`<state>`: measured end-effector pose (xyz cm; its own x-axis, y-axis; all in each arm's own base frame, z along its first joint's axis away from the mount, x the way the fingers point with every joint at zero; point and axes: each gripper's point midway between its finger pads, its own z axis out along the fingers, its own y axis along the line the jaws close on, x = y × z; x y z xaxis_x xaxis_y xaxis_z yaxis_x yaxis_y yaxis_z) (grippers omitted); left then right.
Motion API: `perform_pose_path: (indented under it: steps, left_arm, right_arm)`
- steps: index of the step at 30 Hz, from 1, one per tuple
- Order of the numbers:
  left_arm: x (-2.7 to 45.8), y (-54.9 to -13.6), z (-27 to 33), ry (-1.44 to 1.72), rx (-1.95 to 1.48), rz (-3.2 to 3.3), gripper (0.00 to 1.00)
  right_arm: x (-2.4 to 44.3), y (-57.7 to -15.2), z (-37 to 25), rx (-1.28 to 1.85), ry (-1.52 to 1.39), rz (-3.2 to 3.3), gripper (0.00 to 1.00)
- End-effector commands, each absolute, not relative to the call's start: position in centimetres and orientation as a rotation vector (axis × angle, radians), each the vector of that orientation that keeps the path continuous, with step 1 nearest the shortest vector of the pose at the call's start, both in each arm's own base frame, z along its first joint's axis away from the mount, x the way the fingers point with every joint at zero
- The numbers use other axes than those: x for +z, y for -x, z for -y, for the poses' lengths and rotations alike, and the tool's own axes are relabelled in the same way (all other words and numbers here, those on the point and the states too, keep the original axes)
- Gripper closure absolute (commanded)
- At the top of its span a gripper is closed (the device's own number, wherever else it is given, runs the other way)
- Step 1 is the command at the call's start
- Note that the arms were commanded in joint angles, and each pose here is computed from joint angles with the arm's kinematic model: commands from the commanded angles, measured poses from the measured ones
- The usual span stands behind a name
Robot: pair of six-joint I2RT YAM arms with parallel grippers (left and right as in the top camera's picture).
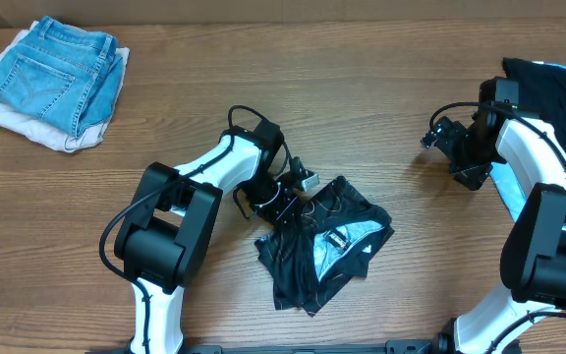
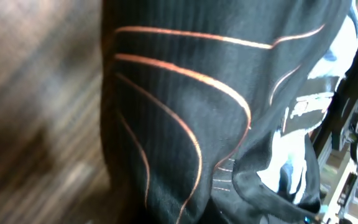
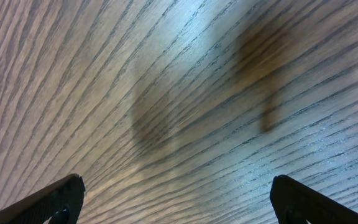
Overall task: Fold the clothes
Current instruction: 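Lift the folded jersey with the left gripper and carry it leftward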
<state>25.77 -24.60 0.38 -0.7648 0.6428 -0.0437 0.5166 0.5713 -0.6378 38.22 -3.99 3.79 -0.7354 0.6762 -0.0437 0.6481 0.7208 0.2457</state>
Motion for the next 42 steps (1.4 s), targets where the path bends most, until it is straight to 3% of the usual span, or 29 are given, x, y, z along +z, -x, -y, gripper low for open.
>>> perform_pose_path:
  steps: [1,12,17,22,25,27,29,32,38,42]
  left_arm:
    - [0.2,-27.8,23.8,0.8,0.989,2.684,0.96]
    - [-0.8,-39.9,11.9,-0.049,0.944,3.085,0.96]
    - [-0.7,-42.5,4.2,-0.452,0.935,3.137,0.96]
    - [-0.6,-42.9,-0.6,-0.646,0.945,3.141,0.96]
    - [-0.4,-42.5,-0.9,-0.552,0.982,3.155,0.86]
    - [-0.5,-41.9,-0.8,-0.477,0.97,3.16,0.71]
    - [-0.4,-41.6,-0.4,-0.402,0.963,3.165,0.36]
    - [-0.4,-41.7,-0.5,-0.396,0.946,3.172,0.08]
    - [0.2,-42.7,-1.3,-0.416,0.913,3.207,0.04]
    - [-0.4,-43.2,-4.0,-0.509,0.653,3.263,0.01]
  right_arm:
    - [4.8,-38.3,4.2,0.315,-1.062,-2.767,0.0]
    - [4.8,-38.3,4.2,0.315,-1.062,-2.767,0.0]
    - [4.8,-38.3,4.2,0.315,-1.062,-2.767,0.0]
    - [4.8,-38.3,4.2,0.315,-1.062,-2.767,0.0]
    - [4.8,-38.3,4.2,0.315,-1.062,-2.767,0.0]
    - [4.8,-38.3,4.2,0.315,-1.062,-2.767,0.0]
    - [4.8,-38.3,4.2,0.315,-1.062,-2.767,0.0]
    - [4.8,-38.3,4.2,0.315,-1.062,-2.767,0.0]
    - [4.8,-38.3,4.2,0.315,-1.062,-2.767,0.0]
    - [4.8,-38.3,4.2,0.315,-1.062,-2.767,0.0]
